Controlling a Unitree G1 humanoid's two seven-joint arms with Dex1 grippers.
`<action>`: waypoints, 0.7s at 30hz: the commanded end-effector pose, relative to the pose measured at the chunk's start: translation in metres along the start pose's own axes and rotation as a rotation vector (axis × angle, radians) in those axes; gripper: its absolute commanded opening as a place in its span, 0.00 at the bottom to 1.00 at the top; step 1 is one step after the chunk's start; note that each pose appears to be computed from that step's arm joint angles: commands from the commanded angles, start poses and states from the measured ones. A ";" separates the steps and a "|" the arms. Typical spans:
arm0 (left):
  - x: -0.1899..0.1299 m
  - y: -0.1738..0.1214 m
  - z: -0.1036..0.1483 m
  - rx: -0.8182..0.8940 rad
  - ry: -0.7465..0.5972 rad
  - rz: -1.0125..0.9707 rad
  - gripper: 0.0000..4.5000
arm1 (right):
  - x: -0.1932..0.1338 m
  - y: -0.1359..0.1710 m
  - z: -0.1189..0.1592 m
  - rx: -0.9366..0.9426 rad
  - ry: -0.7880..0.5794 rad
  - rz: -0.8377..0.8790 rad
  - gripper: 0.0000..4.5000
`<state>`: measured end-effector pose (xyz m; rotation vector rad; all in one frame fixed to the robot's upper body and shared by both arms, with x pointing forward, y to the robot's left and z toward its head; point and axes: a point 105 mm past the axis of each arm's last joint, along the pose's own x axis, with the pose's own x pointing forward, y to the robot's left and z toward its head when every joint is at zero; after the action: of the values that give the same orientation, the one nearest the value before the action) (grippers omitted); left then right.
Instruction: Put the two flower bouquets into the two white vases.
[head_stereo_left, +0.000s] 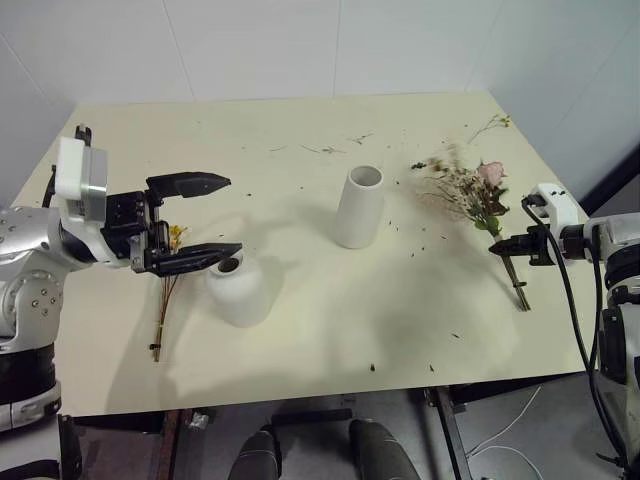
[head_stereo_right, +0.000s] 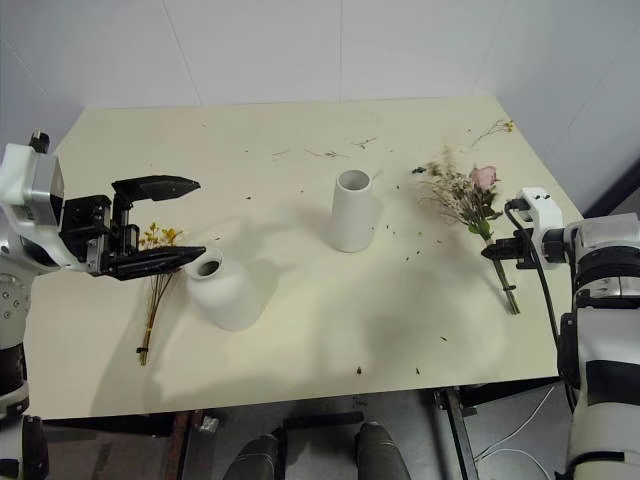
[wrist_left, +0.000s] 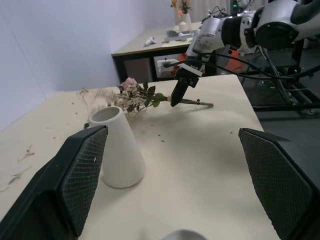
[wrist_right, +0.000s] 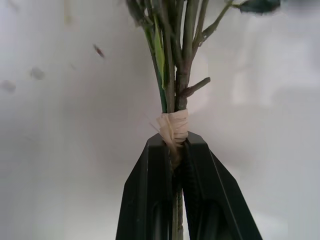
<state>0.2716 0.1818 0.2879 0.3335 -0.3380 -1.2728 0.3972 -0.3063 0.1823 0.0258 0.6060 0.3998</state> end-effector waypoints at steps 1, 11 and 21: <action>-0.004 0.009 0.000 0.028 -0.013 0.028 1.00 | -0.027 0.016 0.074 -0.132 -0.367 0.029 0.00; -0.004 0.028 -0.013 -0.016 -0.050 0.168 1.00 | -0.083 0.127 0.165 -0.213 -1.140 0.368 0.00; 0.001 0.031 -0.017 -0.025 -0.082 0.226 1.00 | -0.050 0.209 0.171 -0.154 -1.124 0.673 0.00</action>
<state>0.3107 0.1880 0.2747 0.1796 -0.3694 -1.0878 0.3948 -0.1225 0.3563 0.3103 -0.4892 0.9340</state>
